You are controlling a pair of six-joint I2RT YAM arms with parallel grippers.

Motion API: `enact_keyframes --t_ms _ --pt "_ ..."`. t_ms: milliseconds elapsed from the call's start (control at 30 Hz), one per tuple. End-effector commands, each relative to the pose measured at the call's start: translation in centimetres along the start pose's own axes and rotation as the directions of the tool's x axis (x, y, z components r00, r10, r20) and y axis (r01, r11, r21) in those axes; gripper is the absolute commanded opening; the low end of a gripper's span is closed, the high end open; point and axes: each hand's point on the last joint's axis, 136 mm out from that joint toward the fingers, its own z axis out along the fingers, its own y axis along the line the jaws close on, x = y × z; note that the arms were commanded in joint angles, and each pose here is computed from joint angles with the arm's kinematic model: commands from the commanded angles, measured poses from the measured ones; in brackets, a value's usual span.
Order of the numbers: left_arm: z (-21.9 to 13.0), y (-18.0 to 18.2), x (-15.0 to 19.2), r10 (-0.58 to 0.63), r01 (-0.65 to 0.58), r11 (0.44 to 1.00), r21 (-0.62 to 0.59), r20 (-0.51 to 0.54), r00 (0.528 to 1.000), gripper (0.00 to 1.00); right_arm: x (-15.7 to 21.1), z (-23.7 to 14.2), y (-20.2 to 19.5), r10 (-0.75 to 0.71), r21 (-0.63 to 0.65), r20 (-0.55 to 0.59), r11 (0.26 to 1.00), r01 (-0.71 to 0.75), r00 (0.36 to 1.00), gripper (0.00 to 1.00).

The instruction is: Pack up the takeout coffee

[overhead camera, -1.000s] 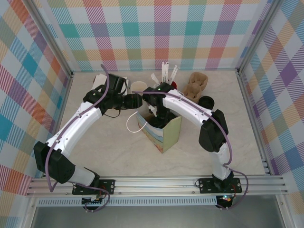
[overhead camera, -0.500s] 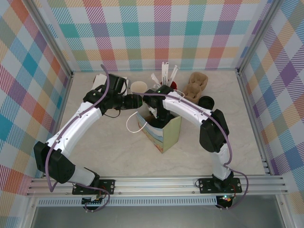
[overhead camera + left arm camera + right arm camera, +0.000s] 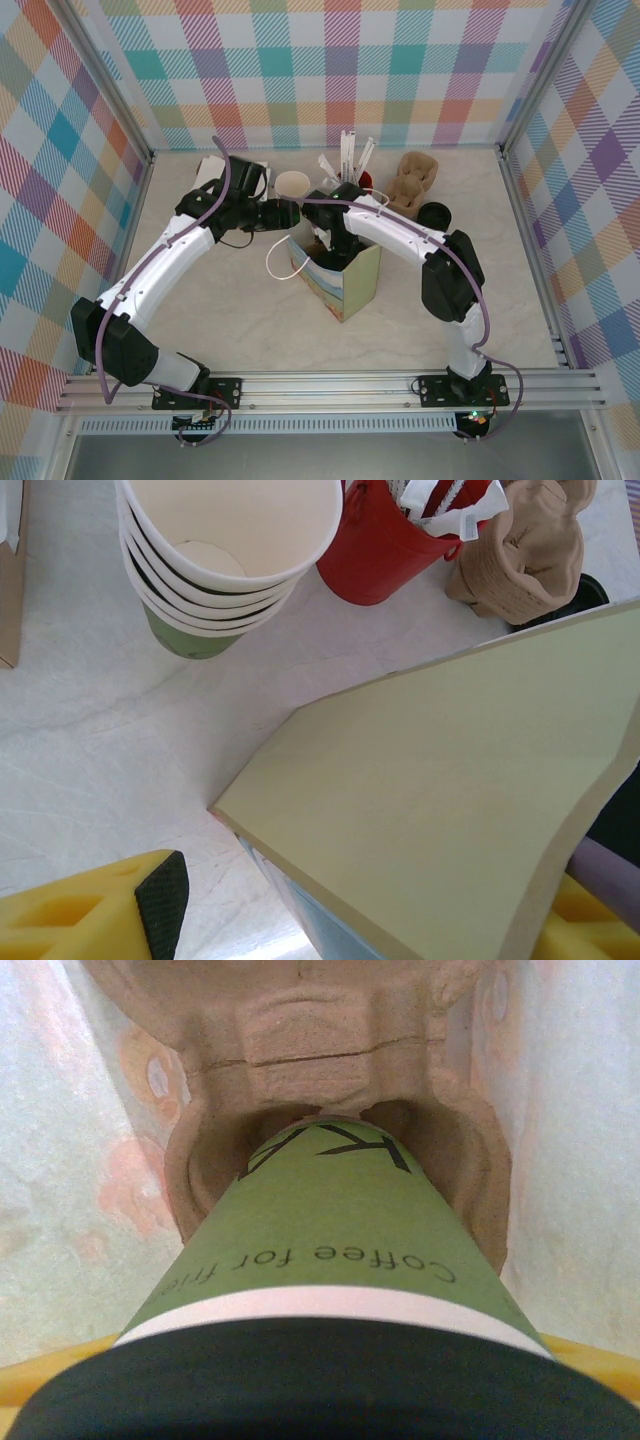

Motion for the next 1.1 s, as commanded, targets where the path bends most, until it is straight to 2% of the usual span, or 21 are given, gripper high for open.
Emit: enact_keyframes --t_ms 0,1067 --pt "-0.26 -0.11 0.10 -0.007 0.007 1.000 0.006 0.007 1.000 0.71 0.46 -0.57 -0.38 -0.008 0.000 0.010 1.000 0.008 1.000 0.84" --pt "0.13 0.19 0.08 -0.015 0.015 1.000 -0.012 0.000 1.000 0.71 0.07 0.37 -0.60 -0.030 0.009 0.035 1.000 0.029 0.999 0.84"
